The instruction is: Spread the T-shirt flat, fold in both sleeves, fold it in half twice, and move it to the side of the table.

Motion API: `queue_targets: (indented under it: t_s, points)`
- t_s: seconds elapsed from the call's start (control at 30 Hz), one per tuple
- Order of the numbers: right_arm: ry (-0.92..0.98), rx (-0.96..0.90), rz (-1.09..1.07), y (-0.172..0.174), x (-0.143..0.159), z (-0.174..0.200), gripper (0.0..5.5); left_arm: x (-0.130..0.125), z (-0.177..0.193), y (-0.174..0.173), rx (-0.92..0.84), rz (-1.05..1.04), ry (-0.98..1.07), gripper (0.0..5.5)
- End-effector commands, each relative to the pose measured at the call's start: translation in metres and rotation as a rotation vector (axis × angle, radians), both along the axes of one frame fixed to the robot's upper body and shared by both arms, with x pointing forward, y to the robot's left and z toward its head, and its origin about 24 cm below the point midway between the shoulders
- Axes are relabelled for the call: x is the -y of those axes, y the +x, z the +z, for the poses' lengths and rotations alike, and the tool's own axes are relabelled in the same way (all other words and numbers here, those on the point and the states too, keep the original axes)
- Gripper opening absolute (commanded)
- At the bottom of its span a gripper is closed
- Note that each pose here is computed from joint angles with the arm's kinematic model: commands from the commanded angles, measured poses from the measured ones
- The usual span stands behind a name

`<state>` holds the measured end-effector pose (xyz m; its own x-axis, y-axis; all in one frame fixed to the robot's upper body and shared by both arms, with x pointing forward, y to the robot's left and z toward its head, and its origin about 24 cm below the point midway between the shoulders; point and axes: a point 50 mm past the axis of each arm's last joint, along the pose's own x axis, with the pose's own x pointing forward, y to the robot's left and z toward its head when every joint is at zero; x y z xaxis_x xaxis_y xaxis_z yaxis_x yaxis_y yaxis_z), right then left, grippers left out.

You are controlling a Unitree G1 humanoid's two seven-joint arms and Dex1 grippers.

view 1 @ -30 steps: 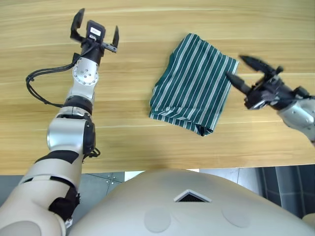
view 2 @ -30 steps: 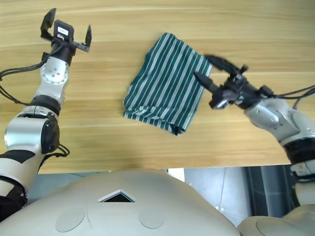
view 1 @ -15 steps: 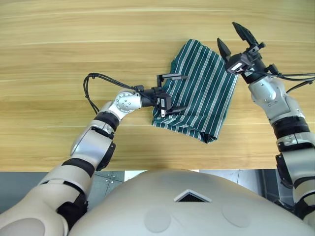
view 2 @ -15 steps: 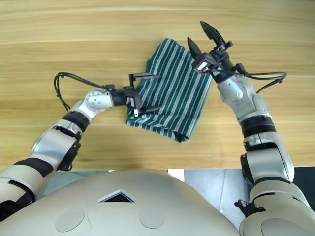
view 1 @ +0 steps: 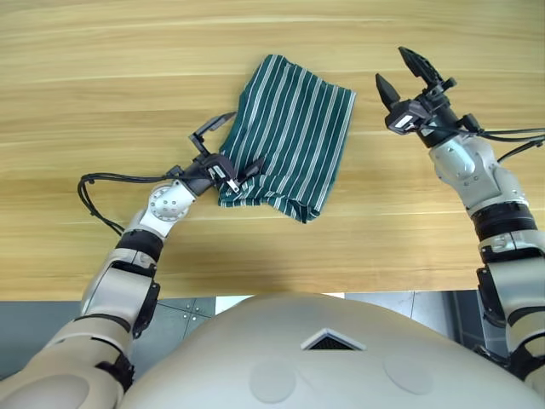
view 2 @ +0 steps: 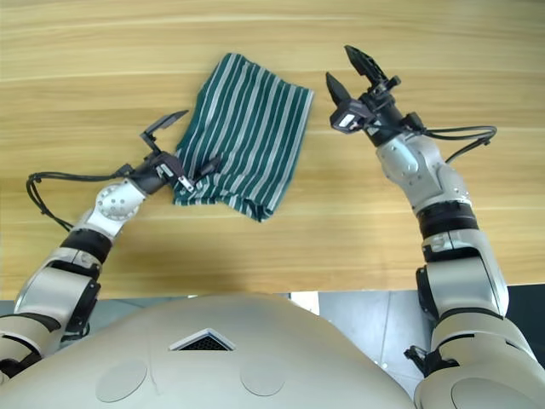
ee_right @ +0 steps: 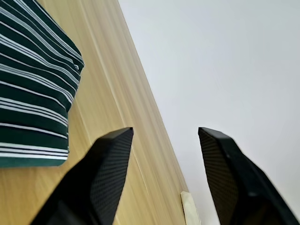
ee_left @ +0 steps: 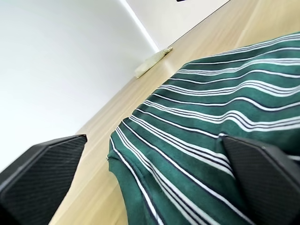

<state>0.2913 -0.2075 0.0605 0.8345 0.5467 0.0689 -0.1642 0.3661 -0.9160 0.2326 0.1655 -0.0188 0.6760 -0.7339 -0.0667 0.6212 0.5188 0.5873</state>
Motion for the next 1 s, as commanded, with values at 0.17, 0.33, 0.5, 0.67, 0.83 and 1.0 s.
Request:
queue_targets:
  t_s: [0.17, 0.33, 0.5, 0.67, 0.83, 1.0]
  points:
    - [-0.013, 0.005, 0.251, -0.047, -0.058, 0.001, 2.57, 0.03, -0.017, -0.016, -0.098, 0.004, -0.047, 5.36]
    - [-0.107, -0.117, 0.39, -0.08, -0.091, -0.021, 2.57, 0.028, 0.009, -0.019, 0.032, 0.026, -0.084, 5.36]
    - [-0.204, -0.248, 0.354, -0.085, -0.078, -0.045, 2.57, 0.014, 0.048, -0.008, 0.188, 0.072, -0.161, 5.36]
    - [-0.269, -0.381, 0.202, -0.092, -0.042, -0.078, 2.57, 0.006, 0.028, -0.013, 0.071, 0.057, -0.08, 5.36]
    - [-0.324, -0.406, 0.211, -0.104, -0.028, -0.08, 2.57, -0.001, 0.003, -0.02, -0.048, 0.043, 0.007, 5.36]
    - [-0.34, -0.393, 0.27, -0.103, -0.037, -0.08, 2.57, 0.016, -0.019, -0.038, -0.164, -0.135, 0.082, 5.36]
